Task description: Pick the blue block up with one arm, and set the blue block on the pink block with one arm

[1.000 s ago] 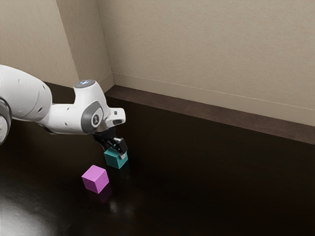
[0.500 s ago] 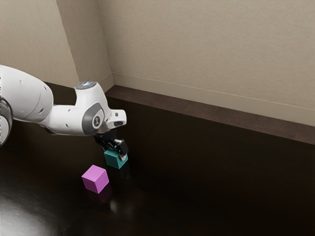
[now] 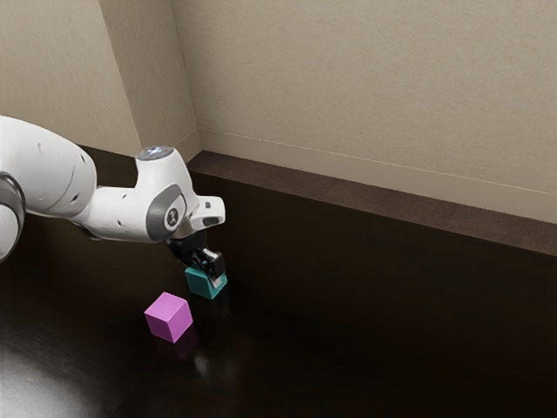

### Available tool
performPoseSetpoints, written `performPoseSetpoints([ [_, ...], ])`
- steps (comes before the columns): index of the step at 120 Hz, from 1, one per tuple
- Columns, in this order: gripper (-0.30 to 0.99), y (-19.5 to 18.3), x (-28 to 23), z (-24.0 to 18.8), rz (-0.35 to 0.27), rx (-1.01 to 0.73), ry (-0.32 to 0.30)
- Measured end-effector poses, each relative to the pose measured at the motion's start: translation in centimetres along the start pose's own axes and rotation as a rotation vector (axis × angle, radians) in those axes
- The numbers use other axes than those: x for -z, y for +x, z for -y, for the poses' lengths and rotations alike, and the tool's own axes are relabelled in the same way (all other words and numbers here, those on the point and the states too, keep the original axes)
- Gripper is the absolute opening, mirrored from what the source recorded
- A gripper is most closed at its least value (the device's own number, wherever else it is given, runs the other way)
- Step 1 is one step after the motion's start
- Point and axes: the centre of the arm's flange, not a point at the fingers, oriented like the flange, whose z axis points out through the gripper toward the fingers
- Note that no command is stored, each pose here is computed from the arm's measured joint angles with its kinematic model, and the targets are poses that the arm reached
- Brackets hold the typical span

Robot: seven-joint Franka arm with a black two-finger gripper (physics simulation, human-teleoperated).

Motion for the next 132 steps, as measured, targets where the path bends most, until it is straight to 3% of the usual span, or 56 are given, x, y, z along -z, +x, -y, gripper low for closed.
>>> performPoseSetpoints([
  [29,0.30,-0.2,2.4,-0.6,-0.033,0.002,0.005],
  [44,0.30,-4.1,7.8,-1.5,-0.080,-0.008,0.004],
  [58,0.30,-8.0,9.7,-2.4,-0.087,-0.026,-0.015],
  [82,0.30,-12.0,9.7,-2.4,-0.066,-0.023,-0.008],
  [132,0.30,-13.8,9.1,-2.8,-0.043,0.042,-0.005],
])
